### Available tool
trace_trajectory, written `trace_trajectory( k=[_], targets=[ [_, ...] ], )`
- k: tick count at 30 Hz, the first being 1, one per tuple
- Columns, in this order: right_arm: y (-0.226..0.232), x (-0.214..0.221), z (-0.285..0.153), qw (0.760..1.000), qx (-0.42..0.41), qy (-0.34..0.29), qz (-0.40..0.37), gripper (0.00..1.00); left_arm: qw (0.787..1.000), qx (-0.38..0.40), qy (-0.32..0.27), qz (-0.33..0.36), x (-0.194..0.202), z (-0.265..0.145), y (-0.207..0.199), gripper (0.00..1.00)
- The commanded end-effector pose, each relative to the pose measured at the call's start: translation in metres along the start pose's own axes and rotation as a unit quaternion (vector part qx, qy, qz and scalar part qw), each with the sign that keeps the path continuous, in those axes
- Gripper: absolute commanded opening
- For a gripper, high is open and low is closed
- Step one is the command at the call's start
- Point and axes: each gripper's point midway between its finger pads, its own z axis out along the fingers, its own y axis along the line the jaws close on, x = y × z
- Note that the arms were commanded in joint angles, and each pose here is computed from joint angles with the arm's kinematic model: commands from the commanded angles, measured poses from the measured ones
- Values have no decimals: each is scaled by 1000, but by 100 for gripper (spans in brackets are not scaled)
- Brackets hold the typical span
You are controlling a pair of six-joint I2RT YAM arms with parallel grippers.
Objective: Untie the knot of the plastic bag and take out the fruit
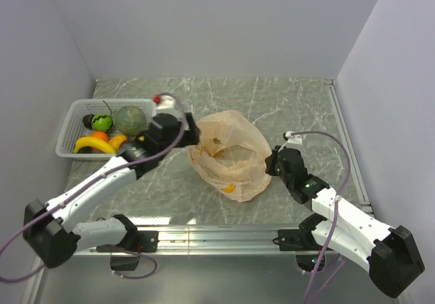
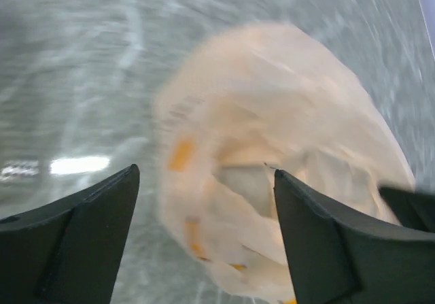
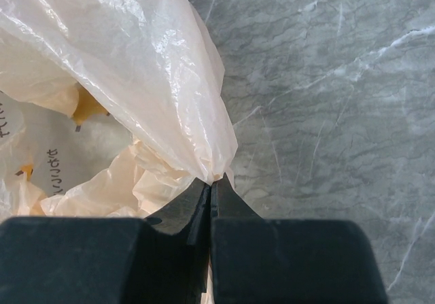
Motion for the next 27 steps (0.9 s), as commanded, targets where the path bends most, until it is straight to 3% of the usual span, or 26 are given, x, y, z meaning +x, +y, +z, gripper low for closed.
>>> trace_trajectory(
  k=[1, 2, 7, 9, 17, 20, 27],
  targets=[
    [5, -14, -2, 1000, -7, -20, -1, 0, 995, 56, -5, 80, 10, -1, -61, 84],
    [5, -14, -2, 1000, -8, -20, 1, 0, 990, 81, 13, 112, 29, 1, -90, 82],
    [8, -14, -3, 1000, -17, -20, 3, 0, 979, 118, 58, 158, 77, 25, -141, 71],
    [9, -15, -4, 1000, -19, -21, 3, 0, 975, 133, 73, 165, 98, 41, -156, 60],
    [11, -10, -6, 999, -29, -12, 5, 0, 959, 102, 120, 234, 161, 108, -158, 53],
    [13, -8, -6, 999, -35, -9, 7, 0, 963, 66, 94, 246, 158, 126, -150, 52],
    [17, 1, -11, 999, -49, 10, 9, 0, 976, -68, -28, 203, 98, 158, -111, 65]
  ],
)
